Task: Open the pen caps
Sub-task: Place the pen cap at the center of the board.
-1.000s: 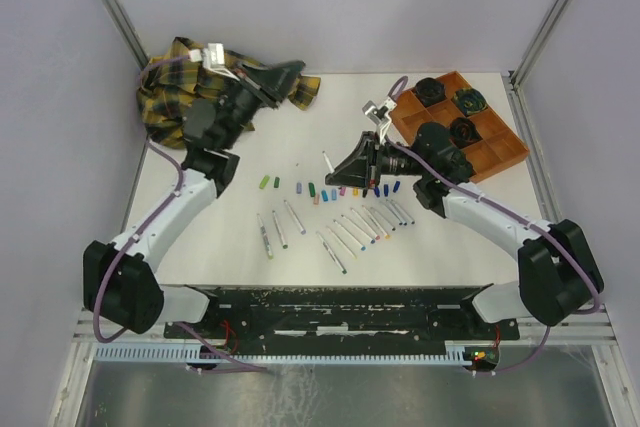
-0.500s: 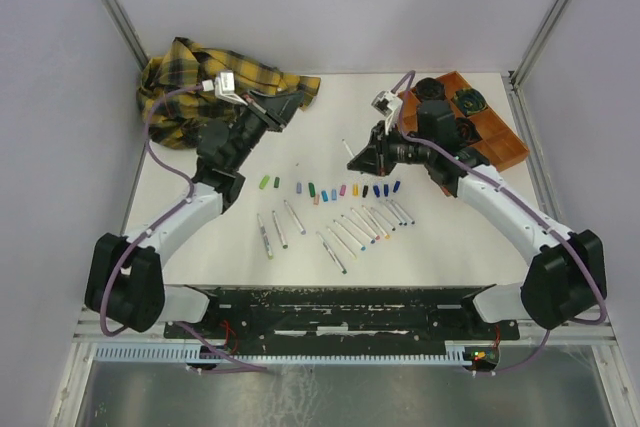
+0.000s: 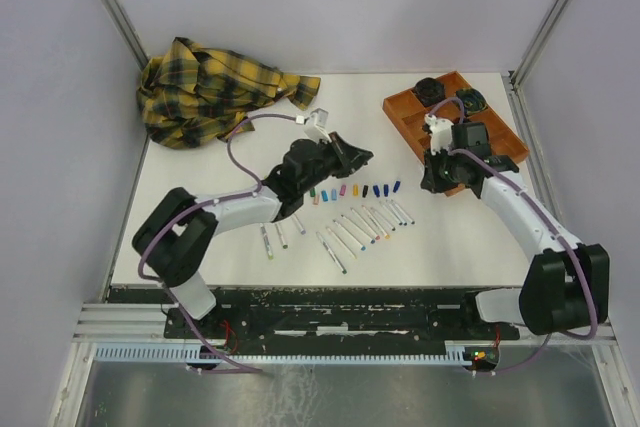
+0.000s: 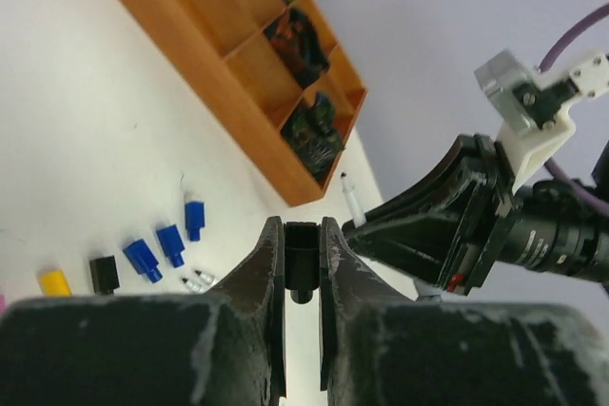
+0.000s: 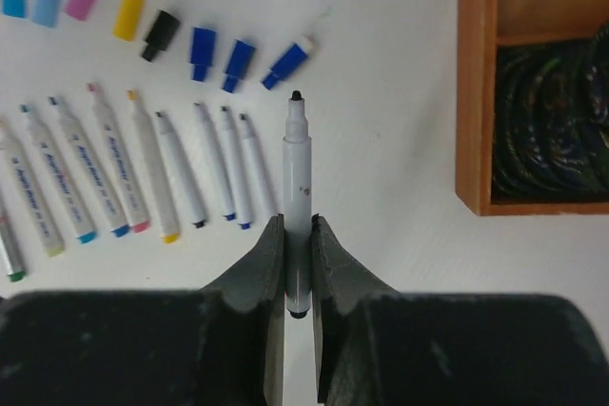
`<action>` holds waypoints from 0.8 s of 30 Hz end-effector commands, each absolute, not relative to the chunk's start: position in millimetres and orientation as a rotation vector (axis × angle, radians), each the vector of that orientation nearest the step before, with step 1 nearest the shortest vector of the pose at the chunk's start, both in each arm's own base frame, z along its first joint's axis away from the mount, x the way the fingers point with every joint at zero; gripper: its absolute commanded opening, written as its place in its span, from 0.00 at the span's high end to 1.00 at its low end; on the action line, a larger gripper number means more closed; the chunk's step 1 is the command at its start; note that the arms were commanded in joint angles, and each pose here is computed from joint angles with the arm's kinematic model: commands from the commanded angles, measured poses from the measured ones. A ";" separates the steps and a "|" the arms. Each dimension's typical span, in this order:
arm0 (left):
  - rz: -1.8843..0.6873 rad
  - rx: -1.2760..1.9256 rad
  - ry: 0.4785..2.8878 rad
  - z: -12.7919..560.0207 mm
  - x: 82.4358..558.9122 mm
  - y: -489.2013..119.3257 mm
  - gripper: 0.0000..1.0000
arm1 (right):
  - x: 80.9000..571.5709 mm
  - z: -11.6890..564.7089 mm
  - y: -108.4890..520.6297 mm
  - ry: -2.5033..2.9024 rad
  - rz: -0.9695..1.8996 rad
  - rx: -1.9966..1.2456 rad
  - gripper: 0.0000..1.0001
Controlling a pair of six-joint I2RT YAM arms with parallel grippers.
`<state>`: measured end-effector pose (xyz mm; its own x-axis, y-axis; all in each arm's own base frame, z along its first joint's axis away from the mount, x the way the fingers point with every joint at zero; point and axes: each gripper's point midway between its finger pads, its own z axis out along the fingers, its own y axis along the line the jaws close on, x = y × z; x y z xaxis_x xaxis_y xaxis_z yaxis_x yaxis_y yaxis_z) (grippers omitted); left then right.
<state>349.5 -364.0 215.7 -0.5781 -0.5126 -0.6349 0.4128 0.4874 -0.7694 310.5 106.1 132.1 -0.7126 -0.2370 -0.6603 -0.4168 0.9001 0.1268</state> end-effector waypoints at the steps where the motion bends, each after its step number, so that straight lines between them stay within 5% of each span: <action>1: -1.233 -0.133 1.872 201.3 356.9 -398.1 0.97 | 305.2 99.5 81.1 2.540 0.348 -0.486 0.97; 11: -1.076 -0.061 2.149 130.1 358.0 -469.3 0.97 | 297.3 41.4 80.6 2.797 0.552 -0.393 0.92; 24: -0.854 -0.058 2.336 70.5 368.2 -506.3 0.97 | 294.9 38.7 64.5 2.811 0.644 -0.252 0.90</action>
